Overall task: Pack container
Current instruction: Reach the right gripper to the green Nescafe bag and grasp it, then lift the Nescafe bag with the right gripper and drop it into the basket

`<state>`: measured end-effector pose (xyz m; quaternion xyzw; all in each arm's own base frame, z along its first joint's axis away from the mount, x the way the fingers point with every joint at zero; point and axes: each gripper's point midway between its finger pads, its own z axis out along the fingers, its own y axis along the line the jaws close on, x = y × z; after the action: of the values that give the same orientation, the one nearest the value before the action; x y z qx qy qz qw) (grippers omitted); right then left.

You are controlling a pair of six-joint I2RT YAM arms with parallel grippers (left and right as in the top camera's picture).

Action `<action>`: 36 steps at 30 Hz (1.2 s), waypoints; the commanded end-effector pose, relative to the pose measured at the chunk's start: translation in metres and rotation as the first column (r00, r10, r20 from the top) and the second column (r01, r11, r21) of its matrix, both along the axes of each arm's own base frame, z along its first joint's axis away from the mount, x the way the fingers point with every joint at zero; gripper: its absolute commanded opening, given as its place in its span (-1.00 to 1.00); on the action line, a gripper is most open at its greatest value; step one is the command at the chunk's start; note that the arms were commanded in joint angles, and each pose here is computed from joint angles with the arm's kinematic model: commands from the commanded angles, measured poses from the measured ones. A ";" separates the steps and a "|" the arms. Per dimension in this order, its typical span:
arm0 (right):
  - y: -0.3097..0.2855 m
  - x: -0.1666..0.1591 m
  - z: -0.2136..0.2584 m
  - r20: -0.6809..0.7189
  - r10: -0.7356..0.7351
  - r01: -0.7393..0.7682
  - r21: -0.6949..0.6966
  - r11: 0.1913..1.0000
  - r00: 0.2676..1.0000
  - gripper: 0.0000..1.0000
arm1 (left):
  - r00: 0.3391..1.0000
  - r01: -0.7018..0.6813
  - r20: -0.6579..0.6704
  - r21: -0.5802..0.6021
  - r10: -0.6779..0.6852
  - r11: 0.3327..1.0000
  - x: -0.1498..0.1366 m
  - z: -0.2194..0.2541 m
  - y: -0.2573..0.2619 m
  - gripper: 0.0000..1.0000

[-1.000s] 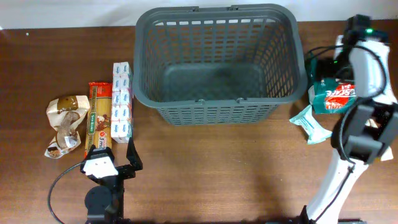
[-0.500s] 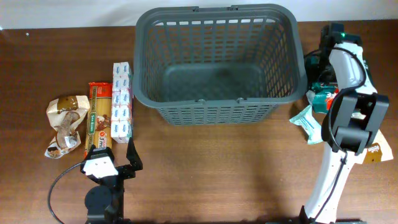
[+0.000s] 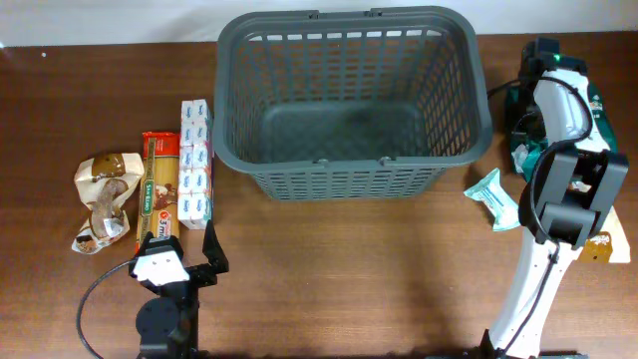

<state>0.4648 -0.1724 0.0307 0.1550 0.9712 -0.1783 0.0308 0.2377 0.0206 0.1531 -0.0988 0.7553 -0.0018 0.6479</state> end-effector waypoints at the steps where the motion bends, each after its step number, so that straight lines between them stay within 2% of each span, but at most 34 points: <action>1: 0.009 -0.010 -0.031 -0.048 -0.029 0.033 0.097 0.995 0.998 -0.93 | 1.000 -0.008 0.003 -0.006 0.008 1.000 0.000 -0.001 0.001 0.99; 3: 0.007 -0.002 -0.012 -0.002 -0.029 0.029 0.086 0.996 1.000 -0.92 | 1.000 -0.008 0.003 -0.006 0.008 1.000 0.000 -0.001 0.001 0.99; 6: 0.001 0.020 0.049 0.142 -0.027 0.020 0.053 0.998 0.989 -0.92 | 1.000 -0.008 0.003 -0.006 0.008 1.000 0.000 -0.001 0.001 0.99; 10: -0.002 0.033 0.117 0.276 -0.019 0.014 0.020 1.000 0.961 -0.93 | 1.000 -0.008 0.003 -0.006 0.008 1.000 0.000 -0.001 0.001 0.99; 13: -0.002 0.036 0.176 0.375 -0.010 0.012 -0.005 1.000 0.927 -0.92 | 1.000 -0.009 0.003 -0.006 0.009 1.000 0.000 -0.001 0.001 0.99; 21: 0.003 0.019 0.283 0.556 0.016 0.017 -0.054 0.998 0.831 -0.92 | 1.000 -0.008 0.003 -0.006 0.008 1.000 0.000 -0.001 0.001 0.98; 26: 0.041 0.007 0.357 0.705 0.103 -0.041 -0.104 0.994 0.701 -0.93 | 1.000 -0.008 0.003 -0.006 0.008 1.000 0.000 -0.001 0.001 0.99; 29: 0.102 0.002 0.408 0.772 0.257 -0.183 -0.183 0.966 0.582 -0.92 | 1.000 -0.008 0.003 -0.006 0.008 1.000 0.000 -0.001 0.001 0.99; 30: 0.111 0.002 0.415 0.777 0.282 -0.207 -0.198 0.958 0.563 -0.92 | 1.000 -0.008 0.003 -0.006 0.008 1.000 0.000 -0.001 0.001 0.99; 32: 0.164 -0.003 0.440 0.782 0.414 -0.334 -0.277 0.901 0.466 -0.92 | 1.000 -0.008 0.003 -0.006 0.008 1.000 0.000 -0.001 0.001 0.98; 33: 0.173 -0.004 0.443 0.778 0.440 -0.358 -0.295 0.886 0.449 -0.92 | 1.000 -0.008 0.003 -0.006 0.008 1.000 0.000 -0.001 0.001 0.99; 34: 0.203 -0.007 0.450 0.761 0.514 -0.429 -0.341 0.836 0.396 -0.92 | 1.000 -0.009 0.003 -0.006 0.009 1.000 0.000 -0.001 0.001 0.99; 36: 0.239 -0.010 0.451 0.737 0.583 -0.507 -0.377 0.775 0.343 -0.92 | 1.000 -0.009 0.003 -0.006 0.009 1.000 0.000 -0.001 0.001 0.99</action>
<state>0.4860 0.0259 0.4254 -0.0387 0.8719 -0.0956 0.4787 0.2377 0.0207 0.1531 -0.0989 0.7553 -0.0016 0.6479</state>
